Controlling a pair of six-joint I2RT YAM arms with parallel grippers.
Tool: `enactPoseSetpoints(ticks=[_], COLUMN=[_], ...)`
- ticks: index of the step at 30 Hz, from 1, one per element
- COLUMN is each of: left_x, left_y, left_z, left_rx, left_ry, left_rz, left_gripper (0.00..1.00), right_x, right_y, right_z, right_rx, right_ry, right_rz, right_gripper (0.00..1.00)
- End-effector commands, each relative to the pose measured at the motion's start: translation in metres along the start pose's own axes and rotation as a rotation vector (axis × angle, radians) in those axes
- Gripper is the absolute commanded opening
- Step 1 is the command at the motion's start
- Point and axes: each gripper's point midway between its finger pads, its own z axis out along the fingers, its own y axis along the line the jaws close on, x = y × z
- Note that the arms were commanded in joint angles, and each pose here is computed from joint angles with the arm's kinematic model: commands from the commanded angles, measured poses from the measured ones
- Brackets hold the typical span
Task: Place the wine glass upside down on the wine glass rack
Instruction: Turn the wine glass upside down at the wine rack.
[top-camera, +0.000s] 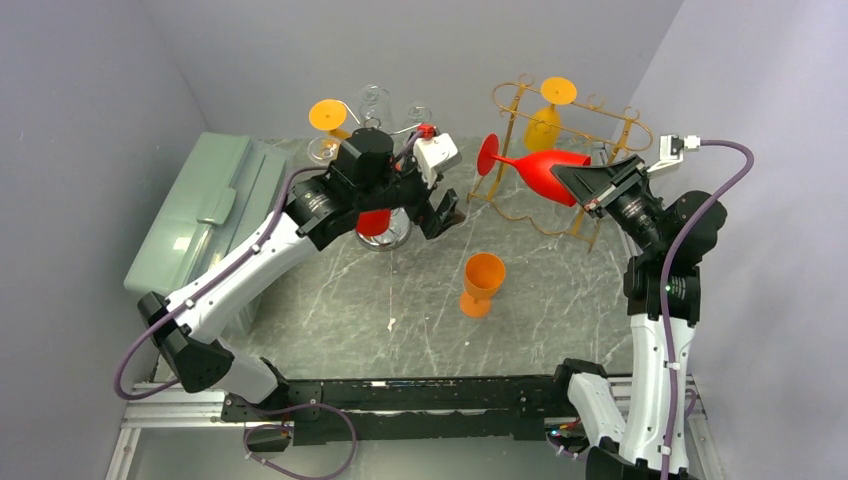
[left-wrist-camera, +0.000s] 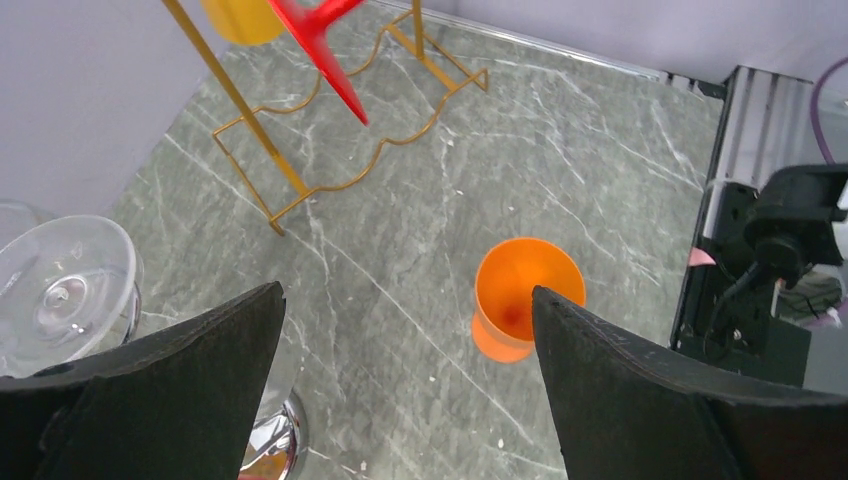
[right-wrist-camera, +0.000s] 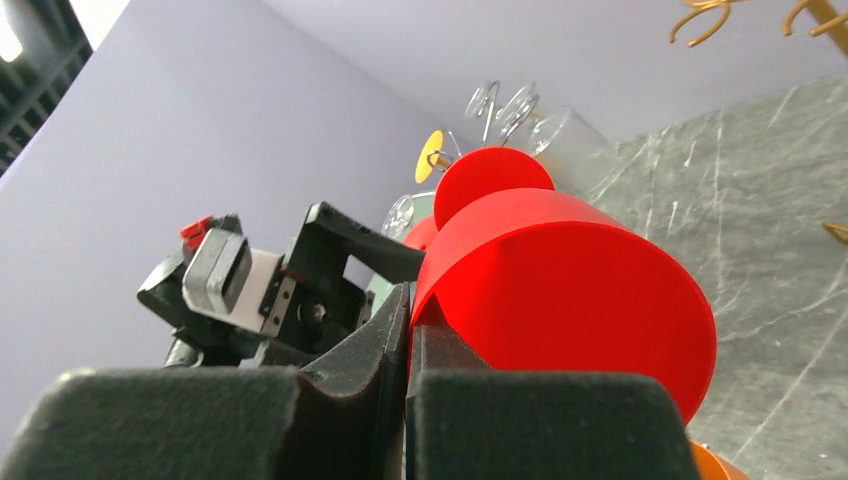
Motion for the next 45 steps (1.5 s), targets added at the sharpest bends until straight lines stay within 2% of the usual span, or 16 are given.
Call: enactPoseSetpoints(ticks=[1,5,11,17,19,22,23,24,25,27,32,35,38,42,45], left_x=[-0.048,-0.056,-0.061,-0.066,-0.067,-0.071,-0.072,-0.075,-0.077,-0.084,-0.11,-0.124,-0.128,-0.127,-0.121], left_y=[0.019,0.022,0.022,0.019,0.02,0.025,0.027,0.028,0.029,0.031,0.042,0.045,0.038,0.025,0.016], left_z=[0.002,0.011,0.024,0.036,0.039,0.041,0.041,0.039,0.038,0.033,0.018,0.008,0.002,-0.005,-0.007], left_rx=[-0.097,-0.096,-0.074,-0.029,-0.023,-0.042,-0.046,-0.048,-0.05,-0.057,-0.133,-0.185,-0.173,-0.127,-0.078], left_ry=[-0.149,-0.181,-0.199,-0.183,-0.18,-0.187,-0.188,-0.193,-0.198,-0.218,-0.298,-0.344,-0.362,-0.389,-0.388], left_rz=[-0.018,-0.025,-0.034,-0.028,-0.017,0.012,0.03,0.067,0.102,0.214,0.636,0.893,1.056,1.141,1.17], left_gripper=[0.98,0.88,0.83,0.64,0.53,0.12,0.04,0.0,0.0,0.0,0.0,0.0,0.0,0.0,0.0], right_x=[0.001,0.005,0.011,0.017,0.02,0.026,0.028,0.031,0.034,0.042,0.069,0.081,0.08,0.075,0.071], right_y=[0.03,0.026,0.027,0.034,0.034,0.033,0.03,0.026,0.021,0.009,-0.021,-0.04,-0.053,-0.053,-0.029], right_z=[-0.003,-0.002,-0.002,-0.004,-0.005,-0.007,-0.008,-0.008,-0.008,-0.008,-0.018,-0.027,-0.035,-0.039,-0.026], right_rx=[-0.144,-0.169,-0.196,-0.24,-0.252,-0.264,-0.255,-0.237,-0.216,-0.169,-0.031,0.059,0.149,0.209,0.048], right_ry=[0.008,0.019,0.031,0.046,0.053,0.064,0.067,0.072,0.081,0.104,0.225,0.279,0.301,0.336,0.299], right_rz=[-0.038,-0.01,-0.002,0.002,0.01,0.01,0.005,0.001,0.003,0.001,-0.054,-0.113,-0.229,-0.314,-0.344], right_gripper=[0.0,0.0,0.0,0.0,0.0,0.0,0.0,0.06,0.16,0.44,0.97,1.0,1.0,1.0,1.0])
